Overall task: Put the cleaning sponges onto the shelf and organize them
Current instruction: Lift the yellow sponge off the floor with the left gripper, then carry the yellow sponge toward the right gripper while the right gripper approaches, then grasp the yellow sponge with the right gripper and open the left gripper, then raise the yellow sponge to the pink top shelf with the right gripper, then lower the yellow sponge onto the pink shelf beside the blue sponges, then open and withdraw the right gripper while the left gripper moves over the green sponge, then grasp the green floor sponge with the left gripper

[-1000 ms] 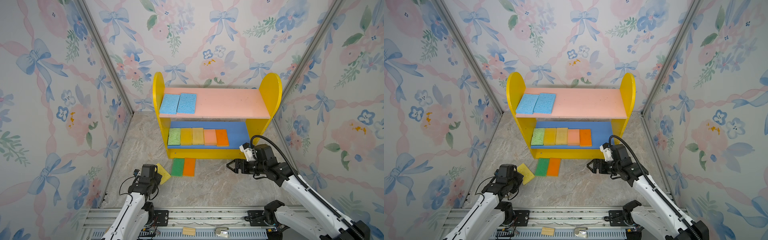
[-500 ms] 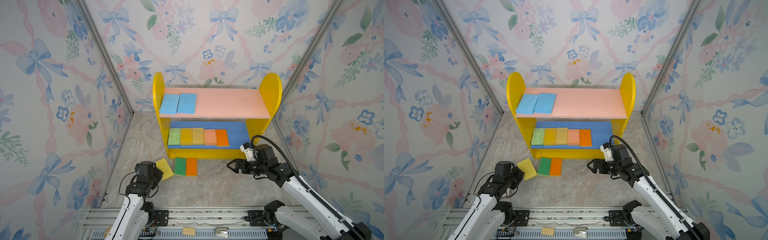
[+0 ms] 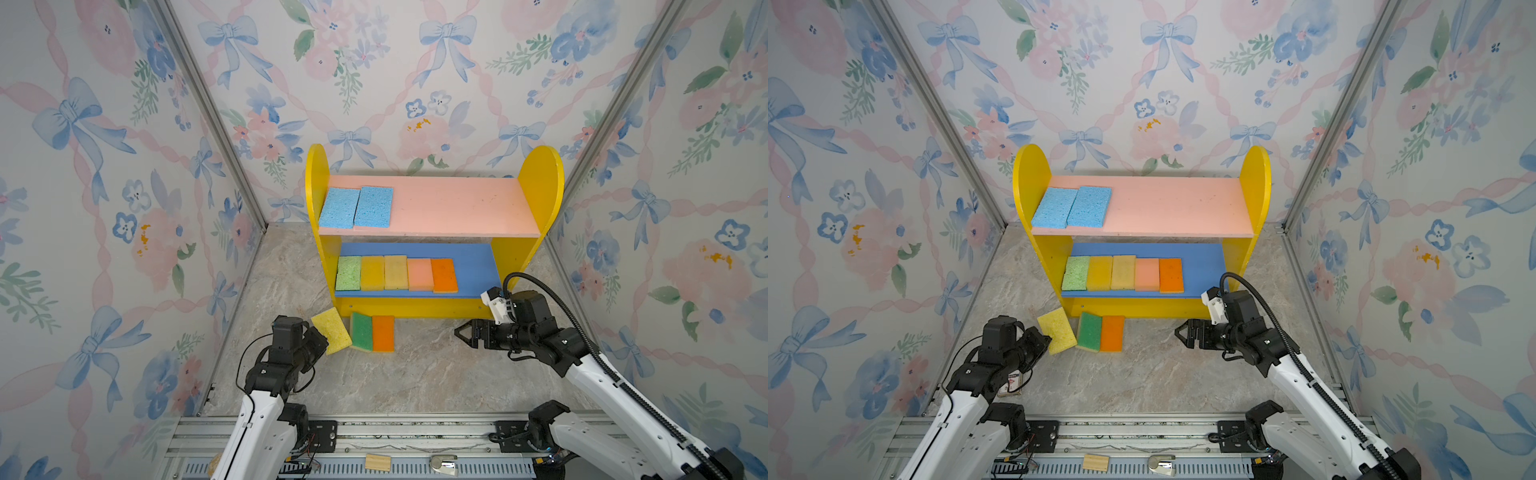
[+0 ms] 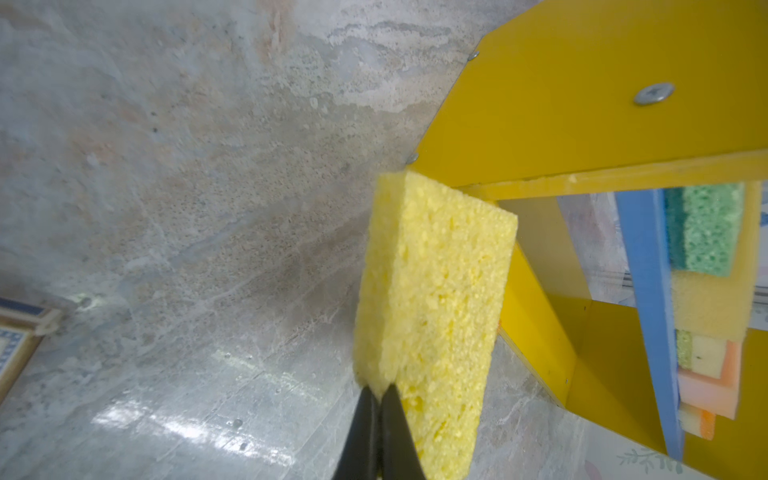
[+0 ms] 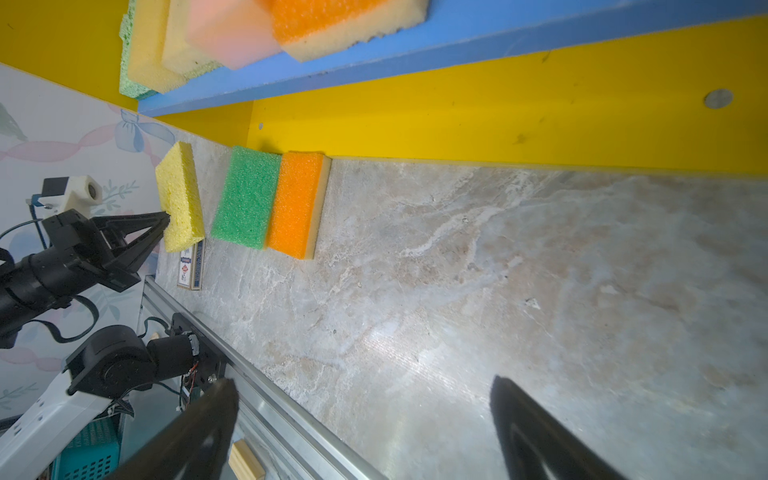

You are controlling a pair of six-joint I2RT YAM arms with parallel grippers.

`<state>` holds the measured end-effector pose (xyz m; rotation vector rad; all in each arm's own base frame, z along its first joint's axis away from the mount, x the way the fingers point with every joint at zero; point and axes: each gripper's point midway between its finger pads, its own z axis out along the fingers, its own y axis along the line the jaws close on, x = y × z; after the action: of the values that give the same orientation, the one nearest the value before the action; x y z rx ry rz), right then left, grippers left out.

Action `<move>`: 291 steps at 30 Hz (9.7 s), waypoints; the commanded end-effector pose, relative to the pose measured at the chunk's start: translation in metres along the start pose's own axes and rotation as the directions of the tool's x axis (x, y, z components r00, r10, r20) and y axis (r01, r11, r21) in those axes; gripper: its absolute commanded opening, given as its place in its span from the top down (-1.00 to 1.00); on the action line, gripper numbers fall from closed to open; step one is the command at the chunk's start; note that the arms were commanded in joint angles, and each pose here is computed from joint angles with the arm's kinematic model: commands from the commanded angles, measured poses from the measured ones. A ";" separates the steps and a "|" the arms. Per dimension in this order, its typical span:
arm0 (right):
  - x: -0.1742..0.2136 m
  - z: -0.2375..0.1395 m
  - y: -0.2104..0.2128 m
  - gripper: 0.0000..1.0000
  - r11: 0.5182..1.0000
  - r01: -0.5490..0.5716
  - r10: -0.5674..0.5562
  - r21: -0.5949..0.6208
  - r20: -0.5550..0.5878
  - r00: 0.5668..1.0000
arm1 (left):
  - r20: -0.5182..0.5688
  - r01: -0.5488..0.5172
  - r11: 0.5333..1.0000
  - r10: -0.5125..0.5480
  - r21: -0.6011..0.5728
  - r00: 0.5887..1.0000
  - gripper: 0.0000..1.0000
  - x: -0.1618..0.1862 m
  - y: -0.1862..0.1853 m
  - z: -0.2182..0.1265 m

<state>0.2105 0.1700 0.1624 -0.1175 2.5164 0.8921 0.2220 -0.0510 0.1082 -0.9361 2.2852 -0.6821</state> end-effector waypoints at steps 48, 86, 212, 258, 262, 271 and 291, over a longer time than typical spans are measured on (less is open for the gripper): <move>0.003 -0.056 0.135 -0.78 0.872 0.104 -0.031 -0.479 0.157 0.987 | -0.122 -0.247 0.742 0.404 0.624 0.907 1.00 0.101 -0.238 -0.054; -0.026 -0.015 0.180 0.68 0.898 0.127 -0.050 -0.422 0.189 0.981 | -0.117 -0.241 0.735 0.399 0.634 0.909 1.00 0.102 -0.231 -0.061; -0.238 -0.062 0.180 -0.41 1.000 -0.027 0.029 -0.013 0.151 0.988 | 0.332 -0.707 0.619 0.624 0.343 0.707 -0.96 0.025 -0.131 -0.078; -0.234 -0.055 0.218 -0.31 0.989 0.063 -0.035 -0.135 0.199 0.979 | 0.306 -0.705 0.623 0.636 0.338 0.708 -0.96 0.028 -0.130 -0.071; -0.216 -0.086 0.233 -0.34 0.977 0.118 -0.072 -0.180 0.241 0.968 | 0.255 -0.697 0.648 0.649 0.307 0.716 -0.96 0.028 -0.127 -0.062; -0.139 -0.142 0.207 -0.56 0.952 0.172 -0.074 -0.254 0.353 0.932 | -0.092 -0.565 0.823 0.568 0.061 0.818 -0.96 0.043 -0.067 -0.007; -0.018 -0.095 0.082 -0.91 0.992 0.057 -0.031 -0.110 0.222 0.975 | -0.298 -0.624 0.771 0.570 -0.129 0.766 -0.22 0.045 -0.023 0.076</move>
<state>0.1698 0.1770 0.2852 -0.1157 2.2636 0.9759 0.2438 -0.1119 0.0519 -0.1868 2.7310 -0.2323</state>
